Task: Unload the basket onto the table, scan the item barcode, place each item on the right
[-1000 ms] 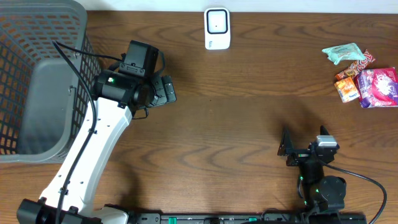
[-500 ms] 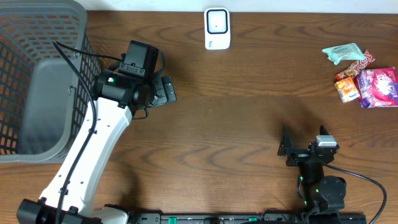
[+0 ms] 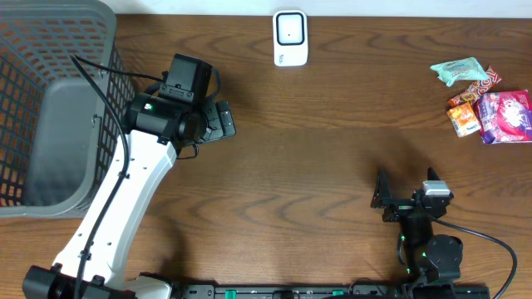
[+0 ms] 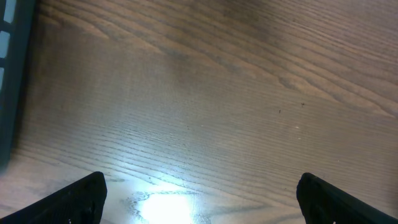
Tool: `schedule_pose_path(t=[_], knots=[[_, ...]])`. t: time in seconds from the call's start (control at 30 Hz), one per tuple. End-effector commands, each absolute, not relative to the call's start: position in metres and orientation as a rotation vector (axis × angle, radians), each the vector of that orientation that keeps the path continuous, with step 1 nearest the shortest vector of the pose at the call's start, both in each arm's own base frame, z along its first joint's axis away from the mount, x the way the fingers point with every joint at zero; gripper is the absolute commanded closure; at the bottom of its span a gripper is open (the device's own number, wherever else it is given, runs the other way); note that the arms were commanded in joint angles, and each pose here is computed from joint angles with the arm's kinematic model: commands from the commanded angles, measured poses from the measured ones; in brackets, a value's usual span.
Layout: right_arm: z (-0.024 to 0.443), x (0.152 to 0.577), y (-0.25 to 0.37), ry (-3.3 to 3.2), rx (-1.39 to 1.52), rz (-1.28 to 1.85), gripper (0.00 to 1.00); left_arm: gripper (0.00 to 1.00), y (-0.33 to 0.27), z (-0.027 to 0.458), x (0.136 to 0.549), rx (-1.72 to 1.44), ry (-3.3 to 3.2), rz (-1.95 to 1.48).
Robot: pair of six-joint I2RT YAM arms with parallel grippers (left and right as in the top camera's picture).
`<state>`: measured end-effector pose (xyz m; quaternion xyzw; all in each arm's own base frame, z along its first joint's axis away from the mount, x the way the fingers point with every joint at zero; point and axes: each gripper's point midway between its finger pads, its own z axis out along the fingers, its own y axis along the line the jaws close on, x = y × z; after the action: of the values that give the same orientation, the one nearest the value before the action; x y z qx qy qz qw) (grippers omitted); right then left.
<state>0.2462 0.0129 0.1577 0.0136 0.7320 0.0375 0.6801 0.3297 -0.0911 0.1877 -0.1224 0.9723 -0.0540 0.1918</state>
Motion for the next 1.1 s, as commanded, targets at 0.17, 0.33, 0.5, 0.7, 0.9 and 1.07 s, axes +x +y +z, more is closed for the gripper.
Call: schedule_pose_path(t=[0.17,0.33,0.5,0.7,0.9,1.07], knots=[[0.1574,0.2458,0.0136,1.643,0.014,0.077,0.01,0.02,-0.089,0.1892,0.3315,-0.336,2.726,-0.138],[0.1574,0.2458,0.0136,1.643,0.014,0.077,0.01,0.02,-0.0889,0.1892,0.3315,-0.336,2.726,-0.136],[0.1574,0.2458,0.0136,1.643,0.014,0.077,0.01,0.02,-0.0889,0.1892,0.3315,-0.336,2.726,-0.137],[0.1574,0.2458,0.0136,1.643,0.014,0.077,0.01,0.02,-0.0889,0.1892,0.3315,-0.336,2.726,-0.137],[0.1574,0.2458,0.0136,1.643,0.014,0.077,0.01,0.02,-0.0886,0.1916,0.331,-0.336,2.719,-0.141],[0.1574,0.2458,0.0136,1.643,0.014,0.078,0.01,0.02,-0.0881,0.199,0.3291,-0.334,2.698,-0.153]])
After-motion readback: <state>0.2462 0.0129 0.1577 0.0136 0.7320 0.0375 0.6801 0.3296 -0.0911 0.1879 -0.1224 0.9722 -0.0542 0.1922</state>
